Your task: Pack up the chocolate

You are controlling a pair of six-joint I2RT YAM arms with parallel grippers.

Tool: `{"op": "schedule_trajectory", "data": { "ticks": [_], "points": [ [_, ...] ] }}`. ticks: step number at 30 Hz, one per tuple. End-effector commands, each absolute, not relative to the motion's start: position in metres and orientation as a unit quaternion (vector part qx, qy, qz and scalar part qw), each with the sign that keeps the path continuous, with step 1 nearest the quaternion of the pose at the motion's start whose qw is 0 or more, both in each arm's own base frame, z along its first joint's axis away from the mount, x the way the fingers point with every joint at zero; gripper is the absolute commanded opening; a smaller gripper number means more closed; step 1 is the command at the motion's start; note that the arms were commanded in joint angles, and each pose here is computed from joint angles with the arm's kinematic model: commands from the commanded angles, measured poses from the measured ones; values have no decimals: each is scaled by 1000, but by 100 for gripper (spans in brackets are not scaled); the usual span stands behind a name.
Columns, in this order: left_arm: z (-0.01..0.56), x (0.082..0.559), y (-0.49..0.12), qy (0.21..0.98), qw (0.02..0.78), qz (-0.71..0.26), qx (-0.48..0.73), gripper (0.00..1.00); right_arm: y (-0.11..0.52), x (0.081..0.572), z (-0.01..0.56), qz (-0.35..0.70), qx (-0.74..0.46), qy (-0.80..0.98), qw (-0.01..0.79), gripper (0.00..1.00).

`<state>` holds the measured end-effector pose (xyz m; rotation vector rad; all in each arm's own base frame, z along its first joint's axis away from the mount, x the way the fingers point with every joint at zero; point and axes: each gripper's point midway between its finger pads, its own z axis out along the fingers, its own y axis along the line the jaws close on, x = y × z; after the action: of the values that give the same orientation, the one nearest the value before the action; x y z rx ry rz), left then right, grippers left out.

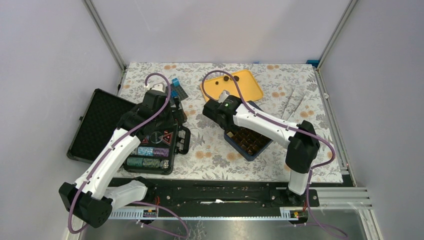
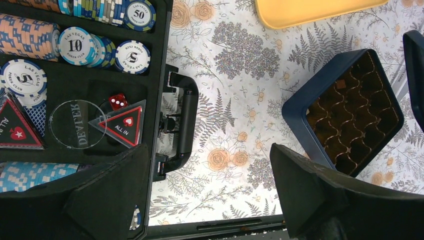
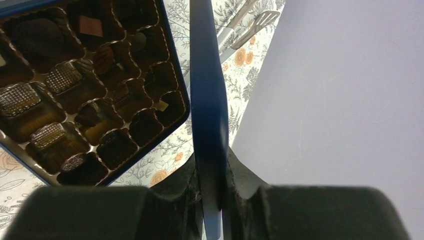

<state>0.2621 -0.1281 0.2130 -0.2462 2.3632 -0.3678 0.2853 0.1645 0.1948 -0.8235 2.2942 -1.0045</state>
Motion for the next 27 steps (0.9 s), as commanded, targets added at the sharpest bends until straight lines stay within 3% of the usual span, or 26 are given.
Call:
{"op": "schedule_trajectory", "data": {
  "ticks": [1,27],
  "points": [
    [217,269,-130,911,373,-152,-91,99,174,280,201,-359,-303,842,265,0],
    [210,264,-125,912,369,-147,-100,99,202,251,150,-341,-355,839,232,0]
  ]
}}
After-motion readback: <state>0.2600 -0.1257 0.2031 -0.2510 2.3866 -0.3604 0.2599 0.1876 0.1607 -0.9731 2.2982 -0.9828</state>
